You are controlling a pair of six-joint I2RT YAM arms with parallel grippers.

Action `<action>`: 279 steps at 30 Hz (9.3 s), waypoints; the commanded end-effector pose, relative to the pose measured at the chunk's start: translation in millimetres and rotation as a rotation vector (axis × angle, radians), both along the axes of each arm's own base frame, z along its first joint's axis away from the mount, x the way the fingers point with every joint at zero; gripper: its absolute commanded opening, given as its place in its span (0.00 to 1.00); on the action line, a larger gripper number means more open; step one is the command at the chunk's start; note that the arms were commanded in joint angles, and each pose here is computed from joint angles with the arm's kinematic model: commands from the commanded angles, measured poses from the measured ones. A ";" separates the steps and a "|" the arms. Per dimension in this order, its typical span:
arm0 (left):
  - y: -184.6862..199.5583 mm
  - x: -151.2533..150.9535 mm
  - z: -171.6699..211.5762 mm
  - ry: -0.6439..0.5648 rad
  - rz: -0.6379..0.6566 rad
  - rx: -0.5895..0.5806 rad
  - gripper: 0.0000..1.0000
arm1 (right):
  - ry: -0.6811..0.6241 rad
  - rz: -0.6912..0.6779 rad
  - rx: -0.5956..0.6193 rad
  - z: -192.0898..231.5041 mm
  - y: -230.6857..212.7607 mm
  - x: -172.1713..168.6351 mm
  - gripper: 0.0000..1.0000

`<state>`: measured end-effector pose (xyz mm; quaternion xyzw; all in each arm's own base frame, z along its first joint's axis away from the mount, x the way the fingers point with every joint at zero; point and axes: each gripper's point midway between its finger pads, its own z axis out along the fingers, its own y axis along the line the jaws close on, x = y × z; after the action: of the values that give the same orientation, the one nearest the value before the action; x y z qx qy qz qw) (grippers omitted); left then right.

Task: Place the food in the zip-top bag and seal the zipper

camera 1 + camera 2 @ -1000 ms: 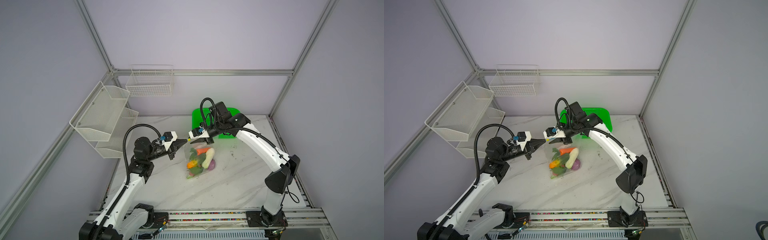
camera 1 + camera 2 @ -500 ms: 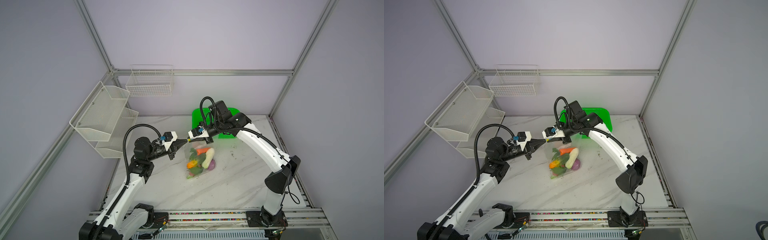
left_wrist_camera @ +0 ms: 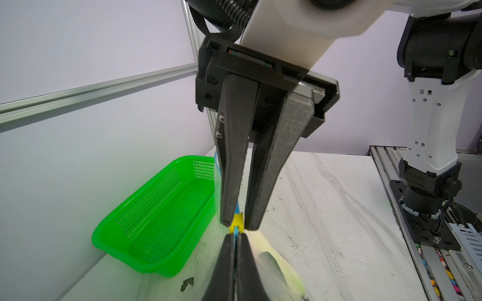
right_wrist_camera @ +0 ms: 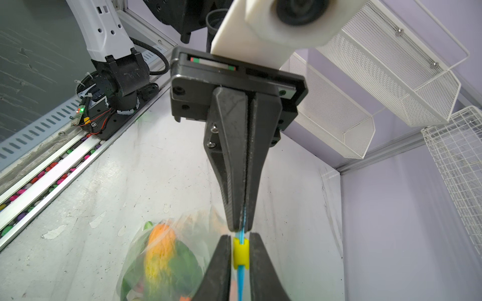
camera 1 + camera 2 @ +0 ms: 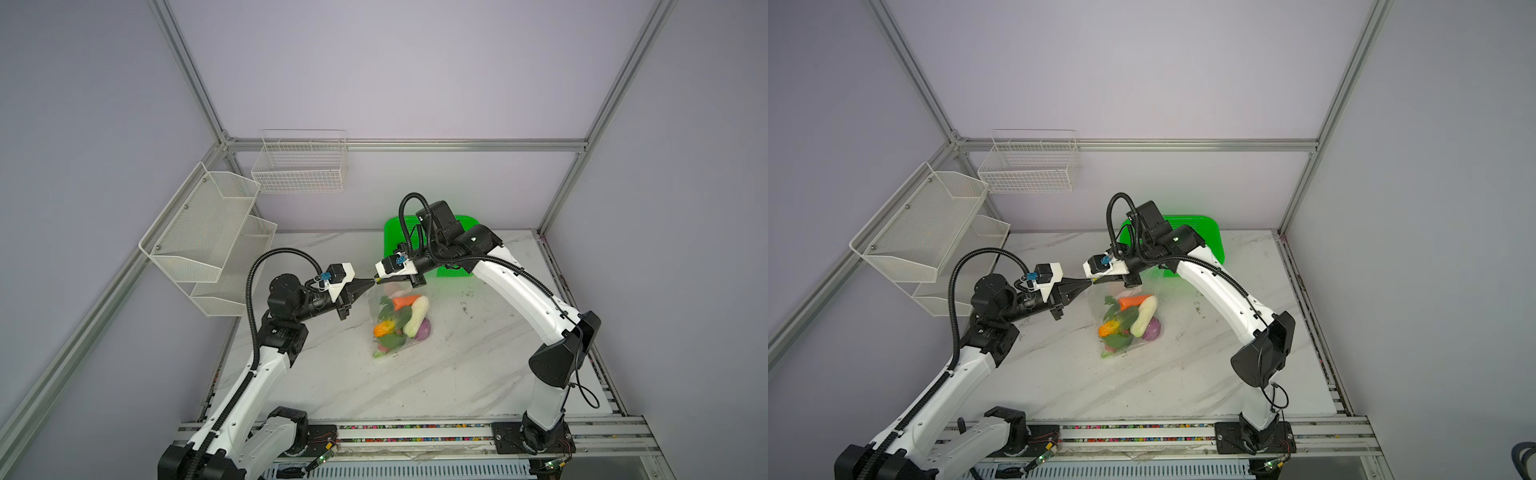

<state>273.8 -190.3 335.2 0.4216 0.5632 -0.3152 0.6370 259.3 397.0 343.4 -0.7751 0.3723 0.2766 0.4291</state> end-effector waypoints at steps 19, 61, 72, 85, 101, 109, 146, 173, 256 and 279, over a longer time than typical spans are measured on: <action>-1.3 -6.7 46.9 -0.147 -0.007 -0.012 0.00 | 0.024 0.022 -0.008 -3.8 5.0 -4.5 0.19; 12.9 -0.4 39.9 -0.180 0.129 0.055 0.00 | -0.002 -0.049 -0.036 -3.2 -1.6 12.4 0.12; 27.7 9.7 41.7 -0.206 0.258 0.077 0.00 | 0.005 -0.073 -0.040 -4.6 -9.0 21.8 0.11; 49.3 21.2 45.7 -0.230 0.422 0.068 0.00 | 0.017 -0.097 -0.043 -7.7 -17.3 32.4 0.11; 84.1 35.9 43.7 -0.226 0.654 0.037 0.00 | 0.030 -0.118 -0.046 -9.5 -24.4 39.0 0.11; 97.3 42.6 39.2 -0.207 0.737 0.023 0.00 | 0.031 -0.126 -0.045 -9.6 -29.4 40.9 0.11; 138.7 61.9 32.3 -0.162 0.984 0.005 0.00 | 0.057 -0.225 -0.040 -9.5 -73.6 62.8 0.08; 146.4 58.9 36.4 -0.172 1.011 0.007 0.00 | 0.091 -0.303 -0.033 -14.2 -108.8 78.5 0.07; 106.7 19.3 61.3 -0.022 0.707 -0.299 1.00 | 0.448 -0.626 -0.049 -2.4 23.4 68.6 0.00; 162.8 31.6 2.7 0.382 1.080 -0.355 1.00 | 1.271 -1.062 0.022 -21.0 52.4 48.0 0.00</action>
<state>307.8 -38.5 327.5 -0.0690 0.7342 -0.1214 0.6645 317.9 443.2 297.4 -0.2492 0.8640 0.3648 0.2417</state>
